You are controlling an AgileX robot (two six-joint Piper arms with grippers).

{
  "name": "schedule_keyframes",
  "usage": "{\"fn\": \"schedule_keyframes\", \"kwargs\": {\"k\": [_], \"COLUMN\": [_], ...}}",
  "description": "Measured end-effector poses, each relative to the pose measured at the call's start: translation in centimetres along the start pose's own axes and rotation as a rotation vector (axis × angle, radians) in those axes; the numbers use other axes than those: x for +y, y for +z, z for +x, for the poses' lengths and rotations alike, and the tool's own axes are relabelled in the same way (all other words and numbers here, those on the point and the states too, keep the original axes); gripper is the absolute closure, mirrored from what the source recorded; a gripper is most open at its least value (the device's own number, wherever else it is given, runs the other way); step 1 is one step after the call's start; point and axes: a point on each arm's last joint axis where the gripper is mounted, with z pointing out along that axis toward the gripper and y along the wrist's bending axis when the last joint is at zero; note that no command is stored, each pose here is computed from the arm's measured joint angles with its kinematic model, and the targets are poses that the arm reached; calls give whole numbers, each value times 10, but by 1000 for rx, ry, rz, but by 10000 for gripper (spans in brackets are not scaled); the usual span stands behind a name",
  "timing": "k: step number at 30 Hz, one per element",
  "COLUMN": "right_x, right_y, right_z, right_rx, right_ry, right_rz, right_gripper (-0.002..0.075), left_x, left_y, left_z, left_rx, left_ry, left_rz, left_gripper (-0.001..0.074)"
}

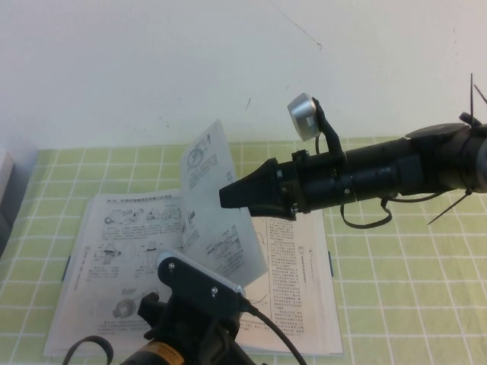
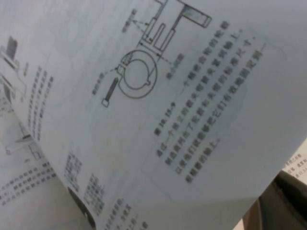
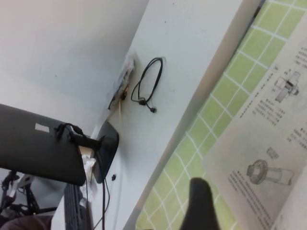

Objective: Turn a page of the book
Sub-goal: Open the closed book

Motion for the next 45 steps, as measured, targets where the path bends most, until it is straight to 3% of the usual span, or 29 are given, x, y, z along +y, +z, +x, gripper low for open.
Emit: {"fn": "schedule_keyframes", "kwargs": {"k": [6, 9, 14, 17, 29, 45], "right_x": [16, 20, 10, -3, -65, -70], "right_y": [-17, -23, -28, -28, 11, 11], "right_z": [-5, -2, 9, 9, 47, 51], "right_rx": [29, 115, 259, 269, 409, 452], "right_ry": [-82, -151, -240, -249, -133, -126], "right_rz": [41, 96, 227, 308, 357, 388], "right_gripper": [284, 386, 645, 703, 726, 727], "left_x": [1, 1, 1, 1, 4, 26], "left_y": [0, 0, 0, 0, 0, -5], "left_z": [-1, -2, -3, -3, -4, 17], "left_rx": [-13, -20, -29, -32, -34, 160], "left_ry": [13, 18, 30, 33, 9, -222], "left_rz": [-7, -10, -16, -17, -48, -310], "left_gripper": [738, 738, 738, 738, 738, 738]}}
